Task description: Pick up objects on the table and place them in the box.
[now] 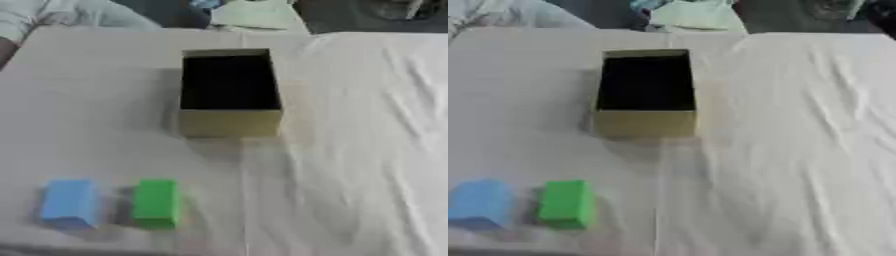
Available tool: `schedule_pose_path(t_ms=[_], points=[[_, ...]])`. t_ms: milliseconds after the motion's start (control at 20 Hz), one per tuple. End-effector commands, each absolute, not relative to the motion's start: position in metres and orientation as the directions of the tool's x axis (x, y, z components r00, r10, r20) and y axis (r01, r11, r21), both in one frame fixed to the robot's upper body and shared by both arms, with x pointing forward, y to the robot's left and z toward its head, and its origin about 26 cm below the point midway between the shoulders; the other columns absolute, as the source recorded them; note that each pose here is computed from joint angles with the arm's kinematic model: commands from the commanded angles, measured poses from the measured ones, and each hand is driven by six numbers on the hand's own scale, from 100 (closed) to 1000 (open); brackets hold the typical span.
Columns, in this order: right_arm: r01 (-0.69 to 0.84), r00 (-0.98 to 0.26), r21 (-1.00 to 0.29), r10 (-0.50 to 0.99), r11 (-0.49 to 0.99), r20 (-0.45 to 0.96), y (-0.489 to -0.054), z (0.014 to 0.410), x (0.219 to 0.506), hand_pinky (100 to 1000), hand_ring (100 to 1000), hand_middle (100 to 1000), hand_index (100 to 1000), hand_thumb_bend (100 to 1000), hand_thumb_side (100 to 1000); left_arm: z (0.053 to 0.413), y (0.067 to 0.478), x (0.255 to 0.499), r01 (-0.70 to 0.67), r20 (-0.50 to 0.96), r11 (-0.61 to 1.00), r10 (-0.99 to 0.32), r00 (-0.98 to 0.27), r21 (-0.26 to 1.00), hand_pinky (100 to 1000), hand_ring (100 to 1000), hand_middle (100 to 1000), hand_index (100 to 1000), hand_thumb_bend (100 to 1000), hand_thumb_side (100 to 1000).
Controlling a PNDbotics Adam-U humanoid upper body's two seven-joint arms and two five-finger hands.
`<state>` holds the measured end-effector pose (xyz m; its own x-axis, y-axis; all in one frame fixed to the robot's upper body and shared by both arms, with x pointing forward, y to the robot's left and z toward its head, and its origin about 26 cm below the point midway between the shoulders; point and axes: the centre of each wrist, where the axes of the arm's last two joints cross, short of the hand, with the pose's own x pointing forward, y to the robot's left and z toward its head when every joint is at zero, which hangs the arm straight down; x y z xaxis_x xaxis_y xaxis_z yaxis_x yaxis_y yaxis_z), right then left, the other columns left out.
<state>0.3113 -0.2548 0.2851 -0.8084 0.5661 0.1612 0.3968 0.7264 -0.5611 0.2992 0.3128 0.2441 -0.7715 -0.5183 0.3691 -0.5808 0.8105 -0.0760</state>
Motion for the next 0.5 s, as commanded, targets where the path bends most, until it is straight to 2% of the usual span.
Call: schedule_pose_path(t_ms=[50, 500], points=[[0.413, -0.814, -0.557, 0.566, 0.721, 0.129, -0.2544, 0.2931, 0.3075, 827, 760, 560, 833, 100, 724, 0.2537, 0.3141, 0.2964, -0.583, 0.335, 0.809, -0.53, -0.779, -0.076, 628, 598, 619, 834, 242, 767], [0.412, -0.815, -0.559, 0.566, 0.72, 0.128, -0.2543, 0.2933, 0.3075, 827, 760, 560, 833, 100, 724, 0.254, 0.3169, 0.2953, -0.594, 0.339, 0.803, -0.546, -0.766, -0.048, 622, 591, 617, 836, 243, 766]])
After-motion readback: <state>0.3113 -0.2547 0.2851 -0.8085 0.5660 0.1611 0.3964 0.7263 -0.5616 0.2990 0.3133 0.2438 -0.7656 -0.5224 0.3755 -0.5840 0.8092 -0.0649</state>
